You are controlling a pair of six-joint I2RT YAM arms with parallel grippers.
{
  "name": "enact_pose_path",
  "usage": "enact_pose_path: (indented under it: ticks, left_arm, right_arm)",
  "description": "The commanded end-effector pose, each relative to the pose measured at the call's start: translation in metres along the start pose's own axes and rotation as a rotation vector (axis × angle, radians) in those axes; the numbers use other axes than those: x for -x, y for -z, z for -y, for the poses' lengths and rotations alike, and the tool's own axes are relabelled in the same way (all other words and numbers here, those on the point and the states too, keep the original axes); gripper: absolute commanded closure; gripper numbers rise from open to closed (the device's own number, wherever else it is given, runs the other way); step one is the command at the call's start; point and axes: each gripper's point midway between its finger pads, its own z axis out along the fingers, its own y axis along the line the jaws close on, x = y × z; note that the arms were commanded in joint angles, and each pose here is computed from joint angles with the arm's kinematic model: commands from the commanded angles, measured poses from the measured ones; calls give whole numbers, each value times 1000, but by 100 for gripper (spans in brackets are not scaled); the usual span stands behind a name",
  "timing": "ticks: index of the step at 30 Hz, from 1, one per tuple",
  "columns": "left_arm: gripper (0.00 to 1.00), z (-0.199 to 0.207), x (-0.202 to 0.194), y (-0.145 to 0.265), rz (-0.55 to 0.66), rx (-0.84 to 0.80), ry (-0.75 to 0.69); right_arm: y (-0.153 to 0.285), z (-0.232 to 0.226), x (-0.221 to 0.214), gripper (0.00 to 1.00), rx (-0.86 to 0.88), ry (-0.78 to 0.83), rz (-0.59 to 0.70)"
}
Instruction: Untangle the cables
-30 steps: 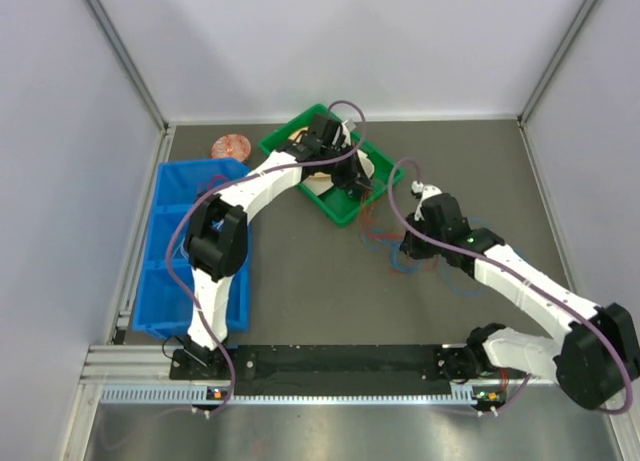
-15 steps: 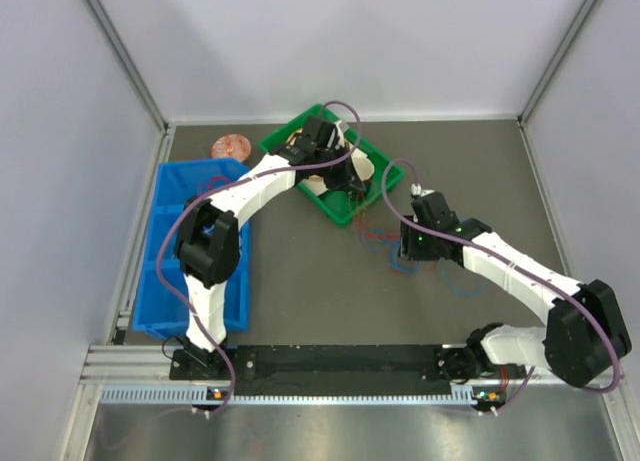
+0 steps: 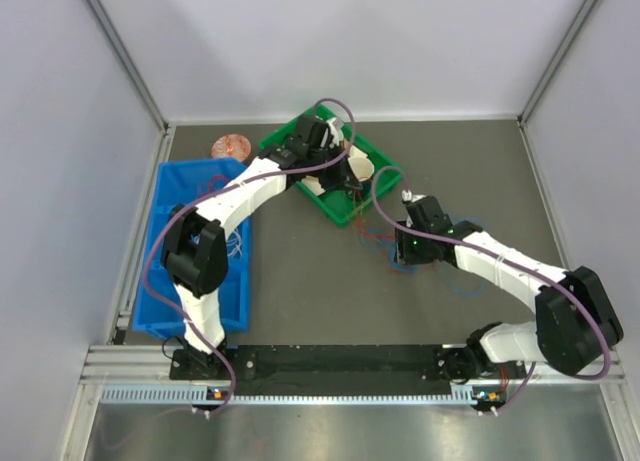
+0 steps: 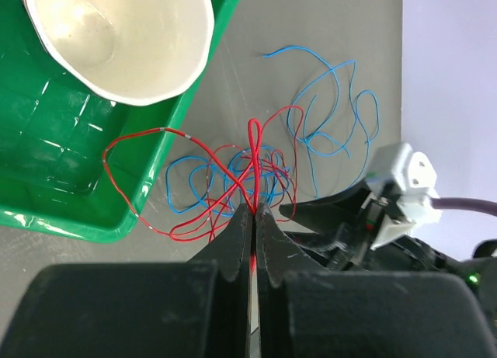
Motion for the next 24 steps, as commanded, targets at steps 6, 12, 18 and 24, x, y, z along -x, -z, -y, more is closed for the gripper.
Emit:
enact_pose_path:
  ticks: [6, 12, 18, 24]
  left_arm:
    - [100, 20, 12, 12, 71, -51, -21]
    - [100, 20, 11, 15, 77, -49, -30]
    - [100, 23, 6, 15, 65, -68, -5]
    - [100, 17, 1, 20, 81, -52, -23]
  right_arm:
    - [-13, -12, -4, 60, 50, 89, -8]
    - [-33, -13, -8, 58, 34, 125, -31]
    - [-54, -5, -15, 59, -14, 141, -88]
    - [-52, 0, -11, 76, -47, 134, -58]
